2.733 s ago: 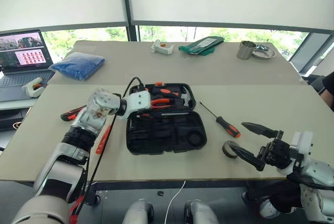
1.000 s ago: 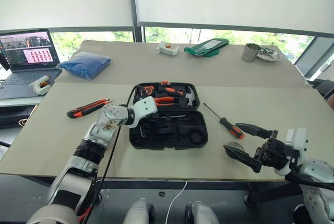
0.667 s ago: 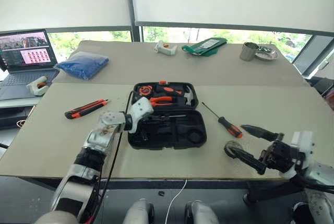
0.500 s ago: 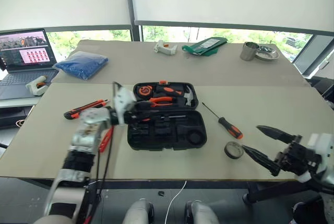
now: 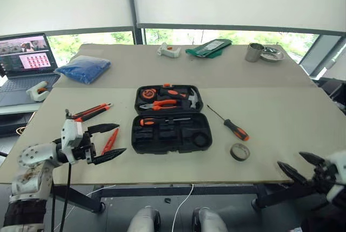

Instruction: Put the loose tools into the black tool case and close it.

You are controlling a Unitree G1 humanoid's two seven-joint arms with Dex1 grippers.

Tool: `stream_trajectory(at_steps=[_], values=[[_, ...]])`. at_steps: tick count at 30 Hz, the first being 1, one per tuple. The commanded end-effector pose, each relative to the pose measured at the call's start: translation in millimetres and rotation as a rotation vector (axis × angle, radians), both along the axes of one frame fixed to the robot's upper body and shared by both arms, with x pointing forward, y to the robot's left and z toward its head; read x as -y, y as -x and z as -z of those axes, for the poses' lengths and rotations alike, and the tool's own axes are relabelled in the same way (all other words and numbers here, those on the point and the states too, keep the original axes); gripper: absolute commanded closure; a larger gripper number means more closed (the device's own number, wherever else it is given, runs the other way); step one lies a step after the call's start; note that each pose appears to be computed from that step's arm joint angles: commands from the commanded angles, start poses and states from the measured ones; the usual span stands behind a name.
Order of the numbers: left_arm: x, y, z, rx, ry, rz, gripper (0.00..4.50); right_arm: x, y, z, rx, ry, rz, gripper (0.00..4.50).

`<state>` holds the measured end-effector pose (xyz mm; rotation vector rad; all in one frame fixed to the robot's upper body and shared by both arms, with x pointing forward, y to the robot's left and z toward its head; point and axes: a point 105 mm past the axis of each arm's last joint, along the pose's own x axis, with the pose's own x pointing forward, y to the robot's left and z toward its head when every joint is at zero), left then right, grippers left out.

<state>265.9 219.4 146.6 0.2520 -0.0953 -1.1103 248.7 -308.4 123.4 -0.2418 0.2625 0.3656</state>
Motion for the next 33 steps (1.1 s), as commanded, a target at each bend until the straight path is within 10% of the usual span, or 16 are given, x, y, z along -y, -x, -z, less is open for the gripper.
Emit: stream_trajectory(at_steps=[1, 15, 26, 33], values=[[10, 3, -16, 0.065, 0.035, 0.026, 0.06, -31, -28, -17, -0.092, 0.024, -0.063, 0.00], [39, 4, -16, 0.071, 0.060, 0.104, 0.06, -82, -103, 0, -0.328, 0.126, -0.093, 0.00], [38, 5, -20, 0.081, 0.062, 0.099, 0.00, -66, -98, -8, -0.315, 0.116, -0.055, 3.42], [33, 0, -25, 0.088, 0.109, 0.031, 0.00, -86, -90, -68, 0.061, 0.160, -0.344, 3.50]])
